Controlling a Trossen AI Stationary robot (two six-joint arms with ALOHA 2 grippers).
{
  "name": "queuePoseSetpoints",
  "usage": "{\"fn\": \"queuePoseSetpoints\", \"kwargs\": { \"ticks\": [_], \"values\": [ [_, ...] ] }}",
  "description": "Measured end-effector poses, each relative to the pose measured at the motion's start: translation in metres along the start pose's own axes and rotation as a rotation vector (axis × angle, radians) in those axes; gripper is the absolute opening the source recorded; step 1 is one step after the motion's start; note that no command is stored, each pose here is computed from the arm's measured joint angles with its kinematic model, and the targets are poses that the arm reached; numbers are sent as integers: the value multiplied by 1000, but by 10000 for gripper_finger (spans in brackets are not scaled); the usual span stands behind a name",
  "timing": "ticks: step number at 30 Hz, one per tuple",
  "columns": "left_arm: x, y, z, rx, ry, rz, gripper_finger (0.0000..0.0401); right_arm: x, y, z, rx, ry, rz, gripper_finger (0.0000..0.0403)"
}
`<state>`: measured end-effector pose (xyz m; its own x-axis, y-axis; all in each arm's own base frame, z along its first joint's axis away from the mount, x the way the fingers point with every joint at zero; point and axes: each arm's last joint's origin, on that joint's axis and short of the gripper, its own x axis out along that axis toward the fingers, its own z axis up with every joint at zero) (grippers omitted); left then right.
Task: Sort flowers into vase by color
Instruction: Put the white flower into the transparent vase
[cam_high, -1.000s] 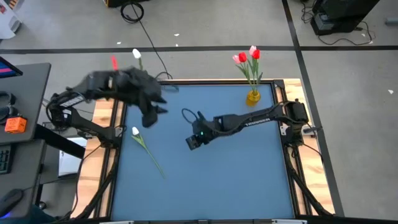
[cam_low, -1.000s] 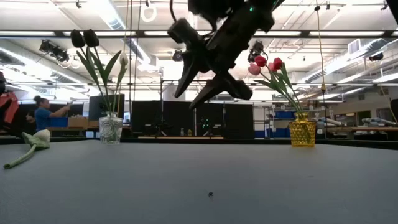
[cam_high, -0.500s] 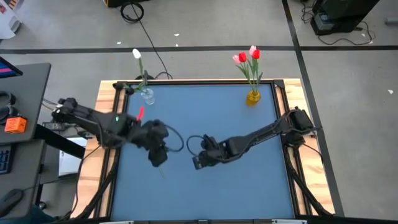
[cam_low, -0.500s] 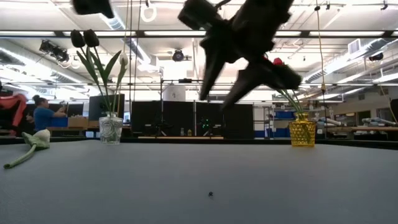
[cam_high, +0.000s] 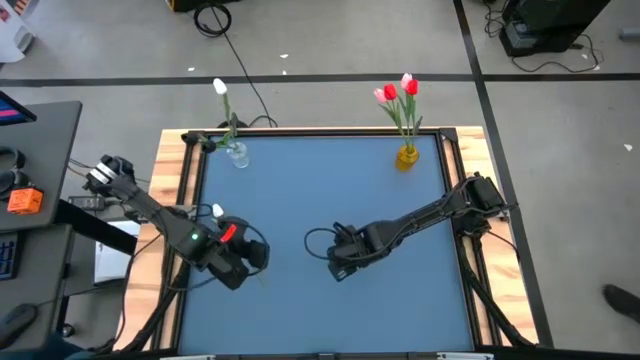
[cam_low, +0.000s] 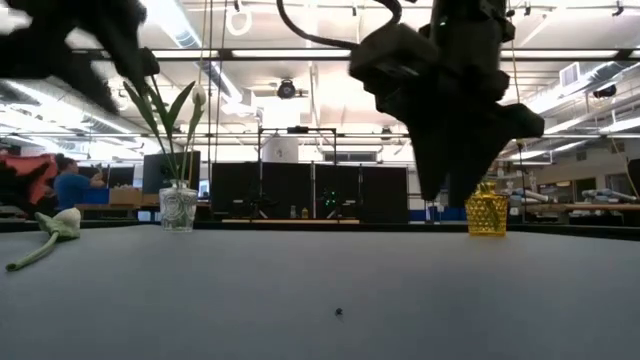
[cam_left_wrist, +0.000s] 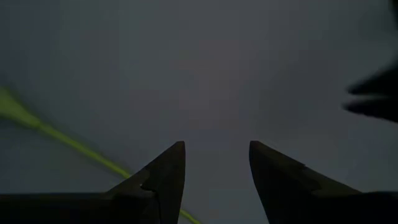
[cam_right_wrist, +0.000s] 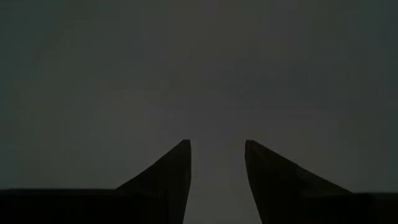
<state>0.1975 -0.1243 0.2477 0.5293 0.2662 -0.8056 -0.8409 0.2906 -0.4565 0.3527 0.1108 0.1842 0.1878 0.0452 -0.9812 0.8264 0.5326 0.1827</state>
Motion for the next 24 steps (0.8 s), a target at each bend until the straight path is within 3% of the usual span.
{"fn": "queuePoseSetpoints", "kwargs": {
  "ticks": [9,18,24],
  "values": [
    [38,45,0,-138,15,229,183,0,-4,1,-150,45,-18,159],
    [59,67,18,-214,35,424,183,0,-5,7,-185,48,-16,159],
    [62,70,23,-276,69,472,183,0,-4,4,-192,46,-17,159]
  ]
}}
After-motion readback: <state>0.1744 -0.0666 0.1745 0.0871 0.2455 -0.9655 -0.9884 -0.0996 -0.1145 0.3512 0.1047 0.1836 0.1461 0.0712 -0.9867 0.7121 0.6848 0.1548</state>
